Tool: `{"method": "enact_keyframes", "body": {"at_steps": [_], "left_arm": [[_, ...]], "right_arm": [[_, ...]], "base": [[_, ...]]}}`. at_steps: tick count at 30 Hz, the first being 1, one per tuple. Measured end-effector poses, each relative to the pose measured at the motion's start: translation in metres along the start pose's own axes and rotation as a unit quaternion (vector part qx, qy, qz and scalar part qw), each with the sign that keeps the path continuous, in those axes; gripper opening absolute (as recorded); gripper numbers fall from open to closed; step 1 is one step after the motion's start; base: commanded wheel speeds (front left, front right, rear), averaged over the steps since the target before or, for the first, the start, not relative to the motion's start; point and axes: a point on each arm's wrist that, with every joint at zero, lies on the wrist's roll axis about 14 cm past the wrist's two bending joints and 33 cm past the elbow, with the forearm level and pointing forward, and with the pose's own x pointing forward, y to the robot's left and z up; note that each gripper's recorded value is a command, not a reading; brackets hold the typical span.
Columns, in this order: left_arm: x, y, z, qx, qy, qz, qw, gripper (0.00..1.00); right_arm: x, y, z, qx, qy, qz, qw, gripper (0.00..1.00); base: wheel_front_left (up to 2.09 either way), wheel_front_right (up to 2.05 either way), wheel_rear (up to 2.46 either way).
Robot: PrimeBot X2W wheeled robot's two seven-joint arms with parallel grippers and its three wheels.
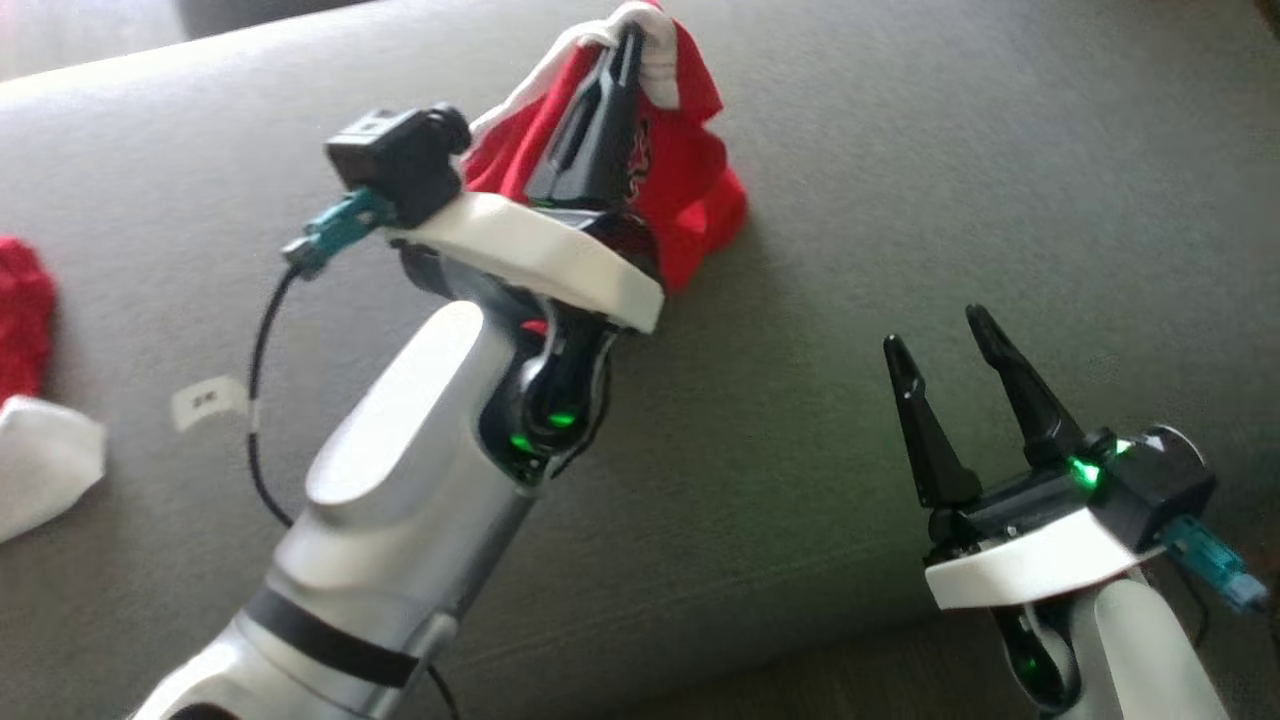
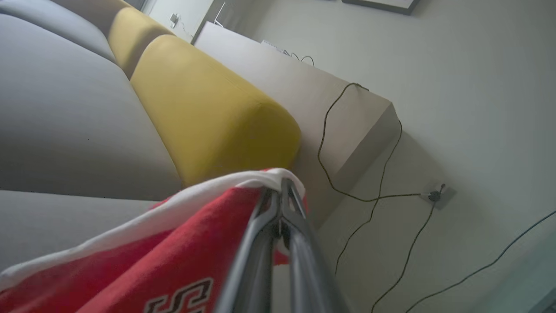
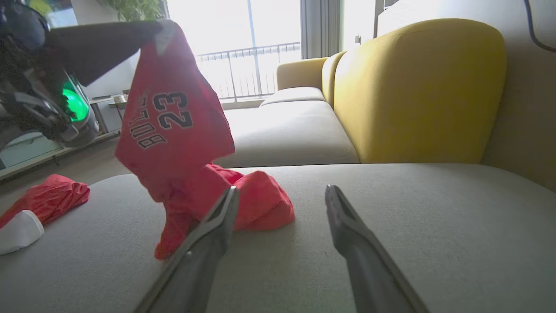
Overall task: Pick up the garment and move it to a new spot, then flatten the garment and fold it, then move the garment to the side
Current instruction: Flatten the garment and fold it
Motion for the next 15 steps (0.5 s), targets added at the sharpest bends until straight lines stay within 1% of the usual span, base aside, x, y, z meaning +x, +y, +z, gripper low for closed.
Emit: {"method": "enact_keyframes", "body": {"at_steps": [2, 4, 8, 9, 10, 13, 15], "left_arm": [[0.005, -0.001, -0.022, -0.02, 0.031, 0.007, 0.999, 0.0], [0.011, 0.005, -0.045, -0.04, 0.062, 0.024, 0.997, 0.0], [0.015, 0.015, -0.096, -0.085, 0.131, 0.045, 0.987, 0.0], [0.014, 0.013, -0.11, -0.097, 0.149, 0.042, 0.983, 0.0], [0.012, 0.003, -0.134, -0.134, 0.181, 0.027, 0.974, 0.0], [0.013, -0.011, -0.157, -0.175, 0.212, 0.006, 0.961, 0.0], [0.018, -0.019, -0.162, -0.191, 0.217, -0.014, 0.957, 0.0]], "right_arm": [[-0.002, -0.008, 0.002, 0.0, -0.001, -0.012, 1.0, 1.0], [-0.001, -0.014, 0.007, -0.002, -0.008, -0.021, 1.0, 1.0], [0.0, -0.029, 0.018, -0.007, -0.022, -0.043, 0.999, 1.0], [0.0, -0.034, 0.019, -0.008, -0.023, -0.051, 0.998, 1.0], [-0.003, -0.044, 0.017, -0.011, -0.018, -0.067, 0.998, 1.0], [-0.009, -0.056, 0.01, -0.014, -0.003, -0.086, 0.996, 1.0], [-0.012, -0.061, 0.007, -0.017, 0.005, -0.096, 0.995, 1.0]], "base": [[0.0, 0.0, 0.0], [0.0, 0.0, 0.0], [0.0, 0.0, 0.0], [0.0, 0.0, 0.0], [0.0, 0.0, 0.0], [0.0, 0.0, 0.0], [0.0, 0.0, 0.0]]}}
